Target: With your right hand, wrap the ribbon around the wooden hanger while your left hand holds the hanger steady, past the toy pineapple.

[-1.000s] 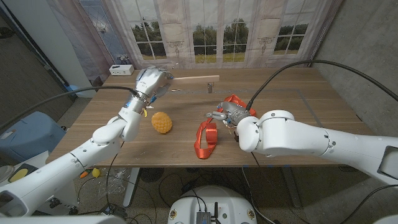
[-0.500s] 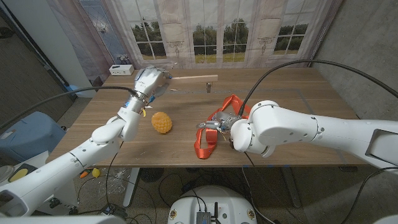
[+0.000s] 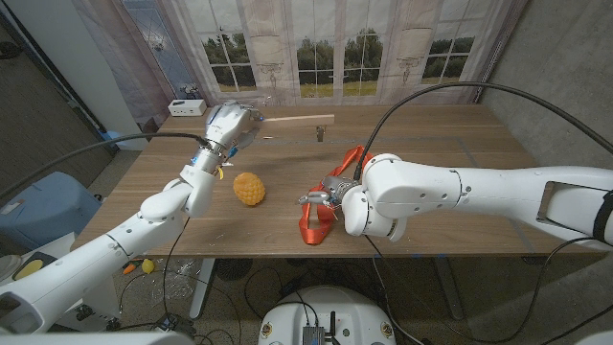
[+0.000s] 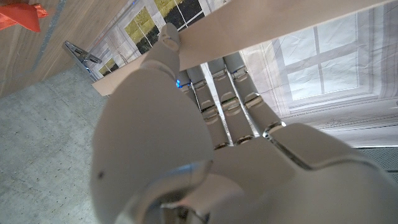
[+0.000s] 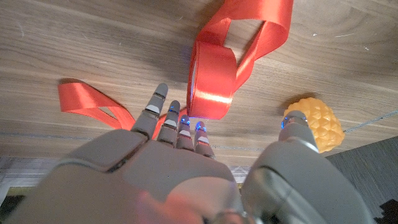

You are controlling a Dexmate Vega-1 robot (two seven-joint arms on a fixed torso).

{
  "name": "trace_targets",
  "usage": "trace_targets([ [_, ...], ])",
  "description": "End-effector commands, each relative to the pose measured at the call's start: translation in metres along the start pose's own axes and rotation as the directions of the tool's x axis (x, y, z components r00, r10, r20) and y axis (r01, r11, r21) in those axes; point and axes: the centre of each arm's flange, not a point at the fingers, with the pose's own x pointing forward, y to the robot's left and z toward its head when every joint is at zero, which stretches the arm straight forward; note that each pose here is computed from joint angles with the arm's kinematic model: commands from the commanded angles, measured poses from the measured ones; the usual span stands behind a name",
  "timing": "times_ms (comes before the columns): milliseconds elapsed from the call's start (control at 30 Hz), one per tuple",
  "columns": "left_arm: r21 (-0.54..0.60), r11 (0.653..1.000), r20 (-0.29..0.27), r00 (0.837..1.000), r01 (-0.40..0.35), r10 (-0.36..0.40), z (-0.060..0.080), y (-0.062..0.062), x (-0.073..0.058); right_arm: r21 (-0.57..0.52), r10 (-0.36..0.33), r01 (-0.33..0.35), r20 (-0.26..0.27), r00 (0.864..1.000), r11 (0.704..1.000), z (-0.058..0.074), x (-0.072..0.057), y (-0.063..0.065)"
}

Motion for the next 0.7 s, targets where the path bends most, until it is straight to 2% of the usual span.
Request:
trace_targets([
  [33, -0.003, 1.000, -0.007, 1.000, 0.006, -0.006, -0.003, -0.002, -0.001, -0.041, -0.024, 0.023, -0.031, 0.999, 0.999, 0.005, 0.018, 0.005],
  [200, -0.004, 1.000, -0.007, 1.000, 0.006, -0.006, -0.004, -0.003, -0.001, -0.047, -0.013, 0.010, -0.065, 0.998, 0.999, 0.002, 0.028, 0.006],
  [267, -0.006, 1.000, -0.009, 1.000, 0.009, -0.009, -0.005, -0.004, 0.000, -0.042, 0.005, -0.009, -0.097, 0.995, 0.999, -0.001, 0.034, 0.005],
  [467, -0.007, 1.000, -0.009, 1.000, 0.015, -0.015, -0.006, -0.006, 0.002, -0.034, -0.020, 0.016, -0.118, 0.993, 0.999, -0.006, 0.043, 0.004],
  [600, -0.007, 1.000, -0.010, 1.000, 0.016, -0.017, -0.006, -0.007, 0.003, -0.036, 0.006, -0.012, -0.147, 0.989, 0.999, -0.009, 0.047, 0.002],
  [700, -0.006, 1.000, -0.009, 1.000, 0.021, -0.021, -0.005, -0.008, 0.004, -0.019, 0.000, -0.003, -0.154, 0.988, 1.000, -0.012, 0.049, 0.001],
])
